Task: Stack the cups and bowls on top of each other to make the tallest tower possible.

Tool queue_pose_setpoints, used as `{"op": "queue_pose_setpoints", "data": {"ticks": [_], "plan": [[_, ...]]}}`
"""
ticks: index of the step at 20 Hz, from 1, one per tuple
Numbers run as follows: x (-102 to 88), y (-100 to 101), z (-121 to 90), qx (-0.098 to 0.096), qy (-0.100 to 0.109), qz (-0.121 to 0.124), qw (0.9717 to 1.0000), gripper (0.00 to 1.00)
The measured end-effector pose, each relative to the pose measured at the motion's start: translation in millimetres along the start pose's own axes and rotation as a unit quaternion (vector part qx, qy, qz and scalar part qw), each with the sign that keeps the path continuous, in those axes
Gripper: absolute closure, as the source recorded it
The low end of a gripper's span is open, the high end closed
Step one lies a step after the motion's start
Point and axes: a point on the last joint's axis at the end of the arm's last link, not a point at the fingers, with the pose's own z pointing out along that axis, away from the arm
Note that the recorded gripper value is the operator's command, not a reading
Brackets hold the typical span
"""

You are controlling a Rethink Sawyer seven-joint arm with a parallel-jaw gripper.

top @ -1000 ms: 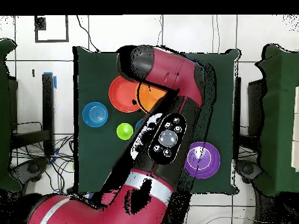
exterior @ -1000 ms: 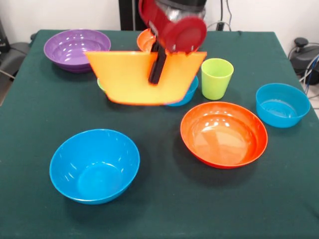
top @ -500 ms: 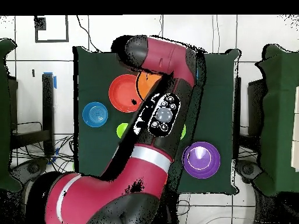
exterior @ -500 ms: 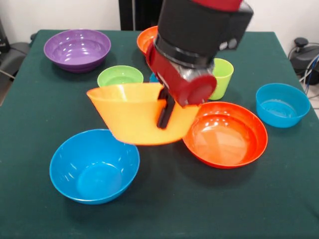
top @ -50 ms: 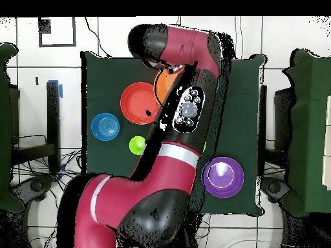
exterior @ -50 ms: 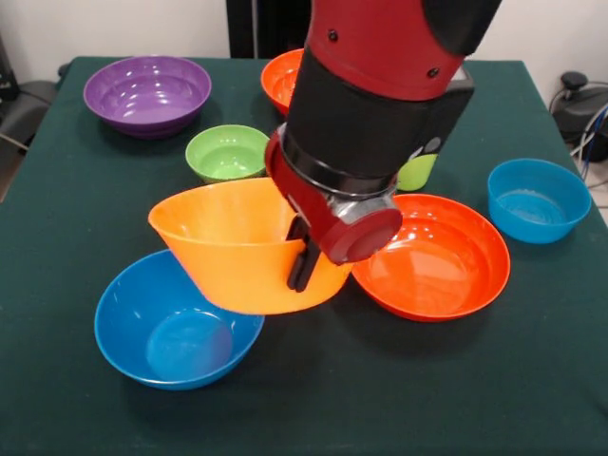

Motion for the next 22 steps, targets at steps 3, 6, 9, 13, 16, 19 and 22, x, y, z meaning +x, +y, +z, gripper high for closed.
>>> {"op": "queue_pose_setpoints", "data": {"ticks": [3,6,9,13,16,19,22], "plan": [[-11.9,0.2,0.7,0.01,-0.001,-0.003,0.9999,1.0],[-22.1,-0.2,-2.2,0.018,-0.002,-0.005,0.9998,1.0],[-31.5,0.0,-7.7,0.021,-0.004,-0.005,0.9997,1.0],[-42.0,4.9,-15.0,0.015,-0.015,-0.007,0.9997,1.0],[-44.6,10.7,-16.3,0.008,-0.022,-0.012,0.9997,1.0],[-42.0,15.9,-12.7,0.004,-0.023,-0.017,0.9996,1.0],[-34.3,20.8,-2.9,0.004,-0.021,-0.024,0.9995,1.0]]}}
